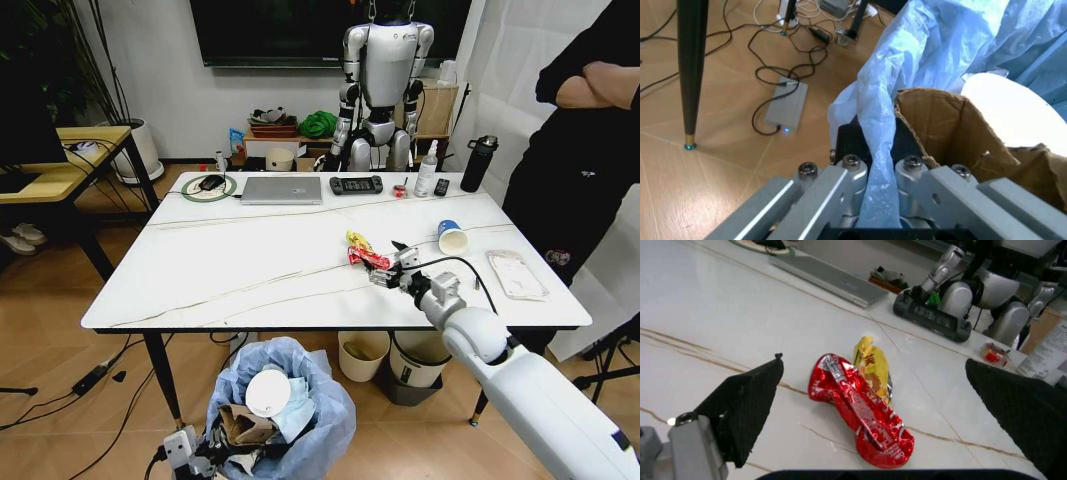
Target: Pick up the trash bin and place the trash from the table into it.
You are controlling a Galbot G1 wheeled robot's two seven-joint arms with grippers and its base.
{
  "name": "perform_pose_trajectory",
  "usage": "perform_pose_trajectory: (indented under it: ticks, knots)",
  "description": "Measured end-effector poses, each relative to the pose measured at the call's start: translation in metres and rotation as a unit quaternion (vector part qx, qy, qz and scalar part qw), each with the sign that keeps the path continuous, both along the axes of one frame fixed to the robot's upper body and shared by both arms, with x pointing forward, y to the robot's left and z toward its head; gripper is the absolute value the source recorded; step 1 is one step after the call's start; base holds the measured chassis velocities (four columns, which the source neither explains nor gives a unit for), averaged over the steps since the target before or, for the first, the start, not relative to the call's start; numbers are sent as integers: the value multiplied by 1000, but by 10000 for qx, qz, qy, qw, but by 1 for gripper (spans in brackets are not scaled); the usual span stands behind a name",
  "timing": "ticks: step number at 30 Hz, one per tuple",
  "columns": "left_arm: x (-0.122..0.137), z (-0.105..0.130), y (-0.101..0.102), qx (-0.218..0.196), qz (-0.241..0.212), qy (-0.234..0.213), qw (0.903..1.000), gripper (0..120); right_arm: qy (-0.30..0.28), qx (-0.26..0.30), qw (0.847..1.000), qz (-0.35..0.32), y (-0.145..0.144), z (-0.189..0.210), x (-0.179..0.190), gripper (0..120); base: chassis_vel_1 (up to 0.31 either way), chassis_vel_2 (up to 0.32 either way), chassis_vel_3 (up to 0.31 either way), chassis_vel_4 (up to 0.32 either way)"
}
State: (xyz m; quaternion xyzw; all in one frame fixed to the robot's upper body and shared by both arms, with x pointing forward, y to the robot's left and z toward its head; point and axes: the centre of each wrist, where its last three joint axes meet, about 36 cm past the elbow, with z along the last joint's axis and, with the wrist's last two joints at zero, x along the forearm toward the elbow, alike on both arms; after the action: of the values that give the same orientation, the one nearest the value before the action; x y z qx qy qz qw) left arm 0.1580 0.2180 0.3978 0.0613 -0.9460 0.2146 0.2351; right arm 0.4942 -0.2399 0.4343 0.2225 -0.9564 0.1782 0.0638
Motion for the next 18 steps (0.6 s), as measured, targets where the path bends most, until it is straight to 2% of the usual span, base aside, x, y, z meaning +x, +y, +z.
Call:
perform_pose_trajectory:
  ticks: [5,18]
  knots:
    - [2,0,0,2,-3,-20,10000,0,-15,-468,9989,-51,12,-4,14,100,0,0,0,0]
    - [6,0,0,-6,-12,-44,10000,0,71,-986,9951,-77,20,-30,37,100,0,0,0,0]
